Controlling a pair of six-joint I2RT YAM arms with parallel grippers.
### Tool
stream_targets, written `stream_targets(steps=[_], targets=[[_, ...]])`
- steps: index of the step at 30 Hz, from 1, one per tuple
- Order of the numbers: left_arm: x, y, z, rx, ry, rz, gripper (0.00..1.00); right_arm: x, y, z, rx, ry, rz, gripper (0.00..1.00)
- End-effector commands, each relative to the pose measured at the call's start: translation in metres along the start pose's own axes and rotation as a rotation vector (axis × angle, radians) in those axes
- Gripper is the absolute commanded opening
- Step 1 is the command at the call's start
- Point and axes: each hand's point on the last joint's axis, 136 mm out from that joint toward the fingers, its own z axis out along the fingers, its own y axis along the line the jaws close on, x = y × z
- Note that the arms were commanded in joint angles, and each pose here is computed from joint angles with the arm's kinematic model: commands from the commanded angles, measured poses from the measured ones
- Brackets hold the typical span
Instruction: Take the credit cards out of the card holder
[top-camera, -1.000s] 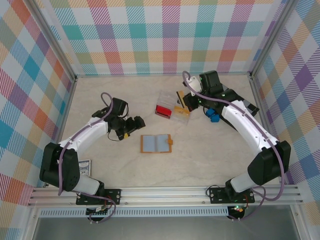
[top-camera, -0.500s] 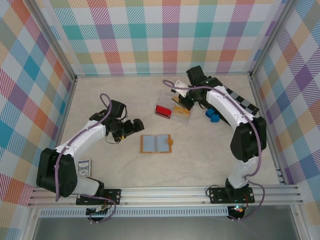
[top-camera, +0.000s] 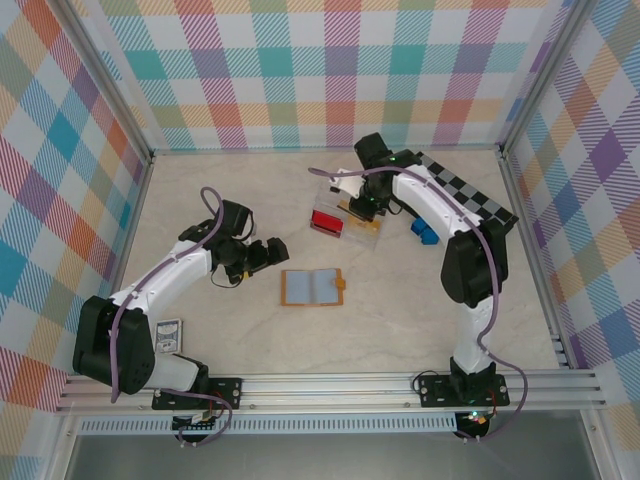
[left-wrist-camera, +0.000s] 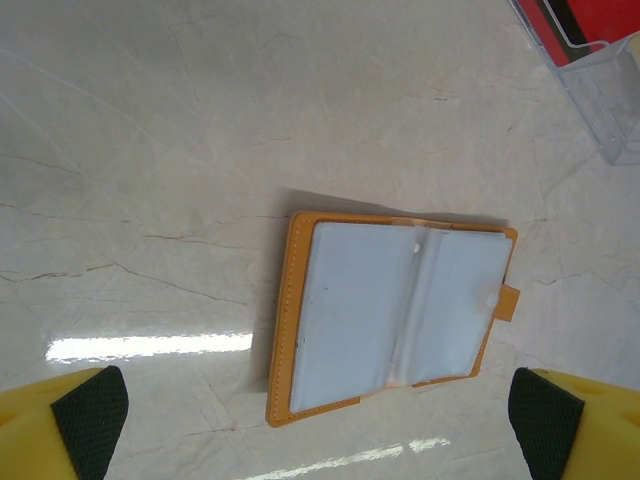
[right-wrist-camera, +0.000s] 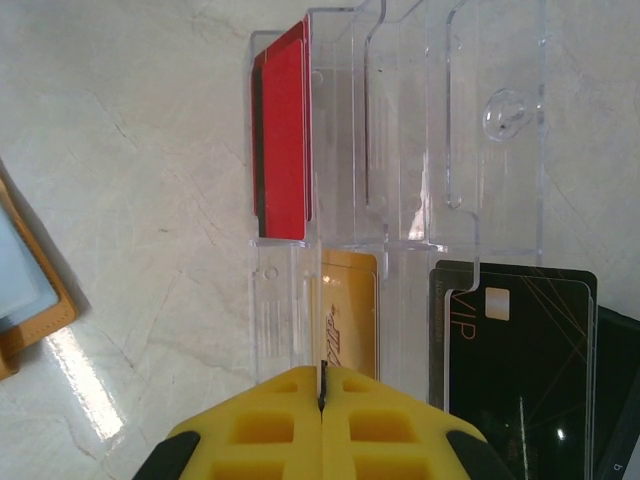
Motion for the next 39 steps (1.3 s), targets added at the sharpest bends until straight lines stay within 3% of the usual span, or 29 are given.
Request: stream_targets(steps=[1,10,39], targets=[[0.005,0.004,-0.001,0.008,0.021,-0.004,1.00,0.004,-0.002,0.002,0.009,0.048,-0.042,0.00],[0.008,0.002,0.002,0.022,0.040,-0.012,1.00,0.024,-0.008,0.018,0.030,0.154,-0.071,0.00],[0.008,-0.003,0.009,0.049,0.068,-0.024,1.00,0.042,-0.011,0.029,-0.002,0.214,-0.009,0.06]])
